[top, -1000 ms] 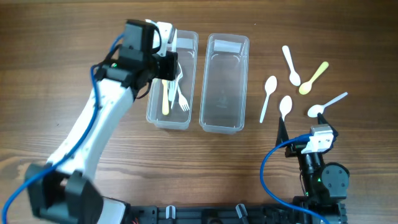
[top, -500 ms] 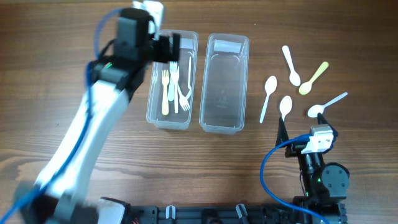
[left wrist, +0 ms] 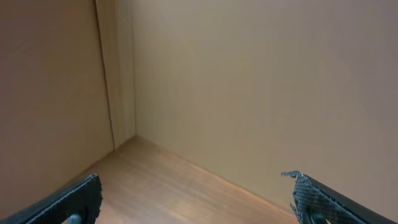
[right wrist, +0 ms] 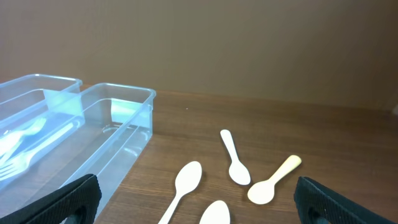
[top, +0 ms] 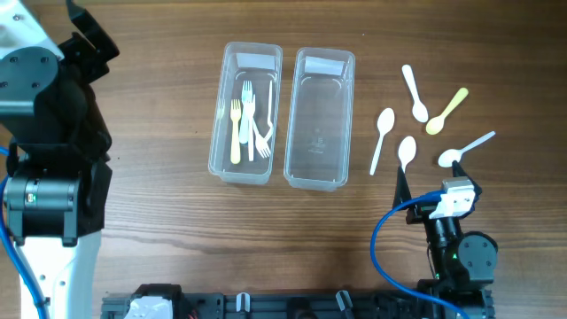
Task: Pack container
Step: 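Withdraw the left arm away from the container, then reach the right gripper to a white spoon and grasp it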
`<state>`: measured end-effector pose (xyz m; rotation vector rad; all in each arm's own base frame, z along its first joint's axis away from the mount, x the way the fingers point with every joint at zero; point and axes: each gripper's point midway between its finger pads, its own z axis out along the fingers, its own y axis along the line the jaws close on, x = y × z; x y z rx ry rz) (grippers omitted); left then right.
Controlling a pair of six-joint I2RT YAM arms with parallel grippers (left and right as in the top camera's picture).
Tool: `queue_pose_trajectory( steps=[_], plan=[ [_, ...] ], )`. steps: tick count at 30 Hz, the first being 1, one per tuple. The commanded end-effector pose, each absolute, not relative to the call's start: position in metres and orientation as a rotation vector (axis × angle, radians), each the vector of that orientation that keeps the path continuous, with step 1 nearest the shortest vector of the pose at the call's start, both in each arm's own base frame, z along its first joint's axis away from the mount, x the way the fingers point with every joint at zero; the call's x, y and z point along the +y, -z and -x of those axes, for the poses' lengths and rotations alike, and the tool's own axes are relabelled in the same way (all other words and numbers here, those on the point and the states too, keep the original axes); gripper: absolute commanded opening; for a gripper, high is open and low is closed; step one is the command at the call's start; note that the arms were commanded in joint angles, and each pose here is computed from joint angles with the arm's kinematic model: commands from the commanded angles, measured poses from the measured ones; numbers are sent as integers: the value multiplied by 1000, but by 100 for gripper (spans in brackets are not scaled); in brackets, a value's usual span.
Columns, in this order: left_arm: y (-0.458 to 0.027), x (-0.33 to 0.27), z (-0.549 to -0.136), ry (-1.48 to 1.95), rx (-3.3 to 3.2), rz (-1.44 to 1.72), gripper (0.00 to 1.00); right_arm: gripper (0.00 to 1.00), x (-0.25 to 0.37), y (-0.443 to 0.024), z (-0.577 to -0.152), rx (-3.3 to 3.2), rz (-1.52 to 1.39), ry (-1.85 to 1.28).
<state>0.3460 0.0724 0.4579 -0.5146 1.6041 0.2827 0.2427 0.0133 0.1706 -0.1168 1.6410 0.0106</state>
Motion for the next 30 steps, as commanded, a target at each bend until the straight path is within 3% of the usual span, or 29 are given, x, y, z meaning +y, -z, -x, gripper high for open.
queue_pose_trajectory(
  steps=[1, 10, 25, 27, 30],
  plan=[
    [-445, 77, -341, -313, 1657, 538, 100, 100, 14, -171, -243, 1636, 128, -13],
    [-391, 78, -325, -402, 1899, 507, 100, 100, 14, -171, -243, 1636, 128, -13],
    [-388, 78, -323, -408, 1915, 504, 100, 100, 15, -171, -243, 1636, 128, -13],
    [-388, 78, -323, -408, 1914, 504, 100, 100, 25, -171, -241, 1633, 151, -84],
    [-388, 78, -323, -408, 1915, 504, 100, 100, 33, -172, -240, 1646, -102, -395]
  ],
)
